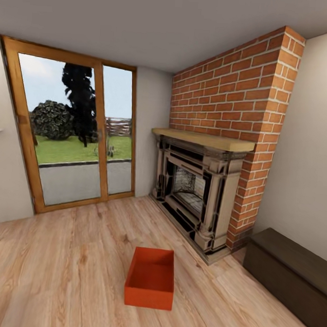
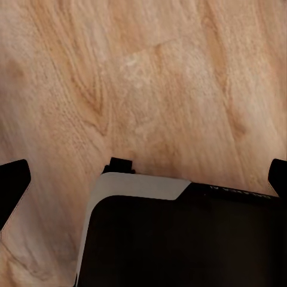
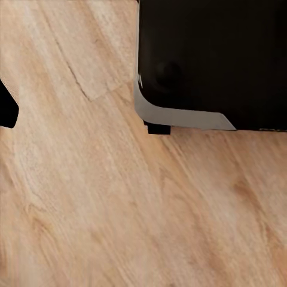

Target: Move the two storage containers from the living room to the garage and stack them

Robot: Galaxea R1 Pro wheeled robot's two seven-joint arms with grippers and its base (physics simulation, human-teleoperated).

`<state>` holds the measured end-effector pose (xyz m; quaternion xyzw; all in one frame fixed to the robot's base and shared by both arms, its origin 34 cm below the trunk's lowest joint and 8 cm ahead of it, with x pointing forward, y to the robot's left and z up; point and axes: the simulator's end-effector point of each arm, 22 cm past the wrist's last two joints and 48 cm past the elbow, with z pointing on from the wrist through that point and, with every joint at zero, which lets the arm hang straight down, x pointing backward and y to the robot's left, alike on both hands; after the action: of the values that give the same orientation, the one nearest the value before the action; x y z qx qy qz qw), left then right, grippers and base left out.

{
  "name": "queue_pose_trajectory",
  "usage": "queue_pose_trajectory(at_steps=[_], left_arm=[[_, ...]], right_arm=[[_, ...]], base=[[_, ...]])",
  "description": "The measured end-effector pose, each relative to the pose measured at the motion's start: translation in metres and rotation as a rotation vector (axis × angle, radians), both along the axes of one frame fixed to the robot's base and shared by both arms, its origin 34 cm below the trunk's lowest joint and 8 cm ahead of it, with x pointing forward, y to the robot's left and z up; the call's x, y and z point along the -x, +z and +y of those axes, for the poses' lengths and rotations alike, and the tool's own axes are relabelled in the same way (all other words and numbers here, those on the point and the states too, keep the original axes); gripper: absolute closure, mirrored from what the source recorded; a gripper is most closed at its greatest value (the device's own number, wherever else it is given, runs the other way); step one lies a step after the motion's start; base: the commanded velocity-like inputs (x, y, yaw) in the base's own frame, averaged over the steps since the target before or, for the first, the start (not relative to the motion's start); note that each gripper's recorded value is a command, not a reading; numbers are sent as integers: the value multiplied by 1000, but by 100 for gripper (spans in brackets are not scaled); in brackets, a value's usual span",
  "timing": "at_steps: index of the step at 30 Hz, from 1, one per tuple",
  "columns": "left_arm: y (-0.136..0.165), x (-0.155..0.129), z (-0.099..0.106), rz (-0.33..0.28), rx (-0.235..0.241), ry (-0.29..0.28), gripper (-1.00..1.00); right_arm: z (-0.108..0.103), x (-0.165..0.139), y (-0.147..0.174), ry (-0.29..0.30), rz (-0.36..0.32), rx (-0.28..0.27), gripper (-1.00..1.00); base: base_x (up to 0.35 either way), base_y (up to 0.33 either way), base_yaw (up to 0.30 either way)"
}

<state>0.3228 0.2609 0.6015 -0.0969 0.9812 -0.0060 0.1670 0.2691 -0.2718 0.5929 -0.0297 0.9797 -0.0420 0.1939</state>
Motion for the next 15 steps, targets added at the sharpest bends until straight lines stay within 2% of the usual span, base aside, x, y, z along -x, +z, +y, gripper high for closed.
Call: queue_pose_trajectory(at_steps=[15], left_arm=[[0,0,0,-1,0,0,-100]], right_arm=[[0,0,0,1,0,0,-100]], base=[[323,116,0]])
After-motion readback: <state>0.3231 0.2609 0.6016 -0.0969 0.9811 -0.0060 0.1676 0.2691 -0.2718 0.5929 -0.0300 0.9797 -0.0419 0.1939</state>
